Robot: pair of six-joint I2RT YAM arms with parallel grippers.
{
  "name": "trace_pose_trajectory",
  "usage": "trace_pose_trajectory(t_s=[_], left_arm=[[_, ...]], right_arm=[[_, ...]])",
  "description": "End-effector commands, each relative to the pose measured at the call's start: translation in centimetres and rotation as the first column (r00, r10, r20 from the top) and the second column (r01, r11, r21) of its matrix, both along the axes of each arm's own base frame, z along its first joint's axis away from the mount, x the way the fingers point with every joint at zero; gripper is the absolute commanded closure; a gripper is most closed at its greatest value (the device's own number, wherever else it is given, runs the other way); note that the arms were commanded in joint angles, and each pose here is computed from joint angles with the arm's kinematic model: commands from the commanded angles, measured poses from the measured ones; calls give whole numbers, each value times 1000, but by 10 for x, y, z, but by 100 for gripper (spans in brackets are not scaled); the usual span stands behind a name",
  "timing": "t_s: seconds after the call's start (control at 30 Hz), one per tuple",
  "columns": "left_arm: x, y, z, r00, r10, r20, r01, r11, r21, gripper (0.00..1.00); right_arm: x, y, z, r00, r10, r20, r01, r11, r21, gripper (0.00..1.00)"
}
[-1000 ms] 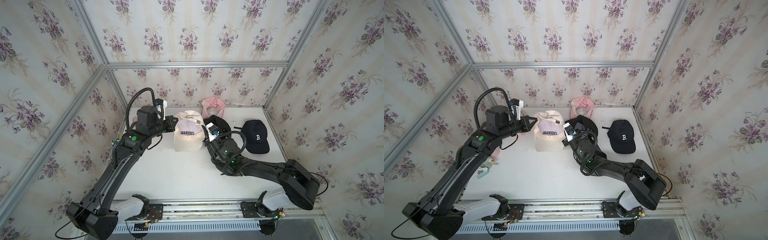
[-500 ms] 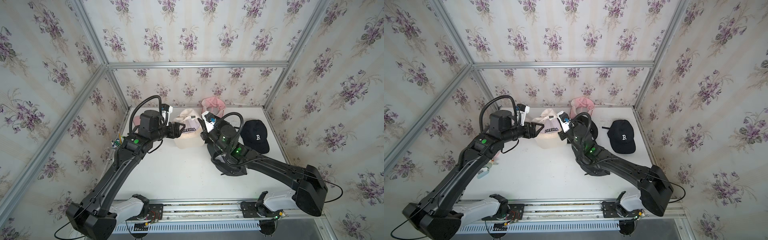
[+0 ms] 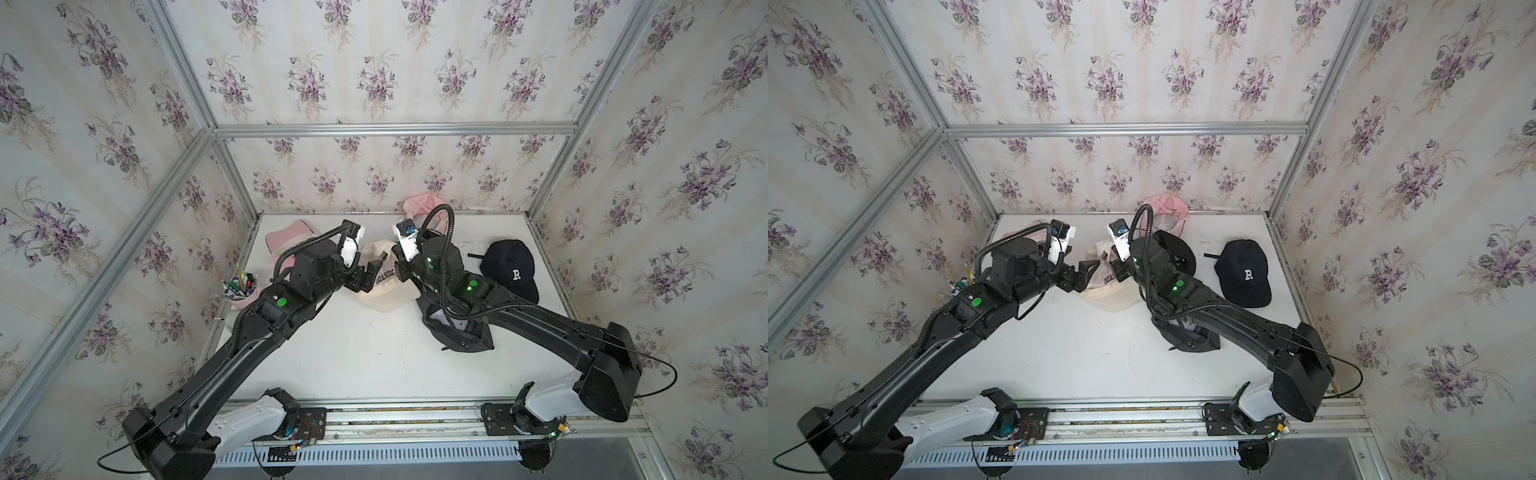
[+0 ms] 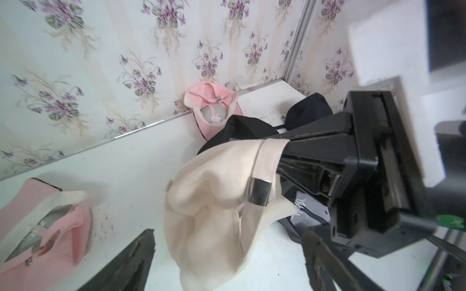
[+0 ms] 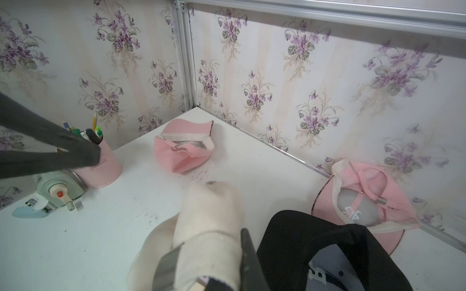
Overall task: Open the adjustable buckle of the baseball cap
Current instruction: Pick up the baseball cap from the center of the board.
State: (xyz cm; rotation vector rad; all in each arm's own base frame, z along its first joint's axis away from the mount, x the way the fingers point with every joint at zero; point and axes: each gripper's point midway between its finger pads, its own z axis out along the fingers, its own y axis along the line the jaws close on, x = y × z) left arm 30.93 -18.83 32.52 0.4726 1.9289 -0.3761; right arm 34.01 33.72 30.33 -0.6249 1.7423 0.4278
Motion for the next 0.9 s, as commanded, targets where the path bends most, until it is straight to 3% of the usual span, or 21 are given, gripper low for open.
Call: trace_pose_trajectory(t_s=[0.0,0.27,0.53,0.67,0.87], left_arm=[[8,12,10,995,53,85,-57,997,43,8],[5,-16,8,990,-81,111,75,996,58,8],[18,-40,-2,981,-137,137,119,984,133,8],[30,-42,-5,982,-108,156,84,984,158,7],[58,-28,-6,981,17,192,-64,968,242,10]], right_arm=[[2,-4,8,1000,-15,-11,16,999,52,100],[-2,-4,5,1000,2,-23,-1,999,36,100],[-6,-8,10,1000,7,-17,-7,1000,21,100],[-9,-9,10,1000,21,-22,-21,1000,19,100],[-14,-9,11,999,40,-26,-39,999,13,100]])
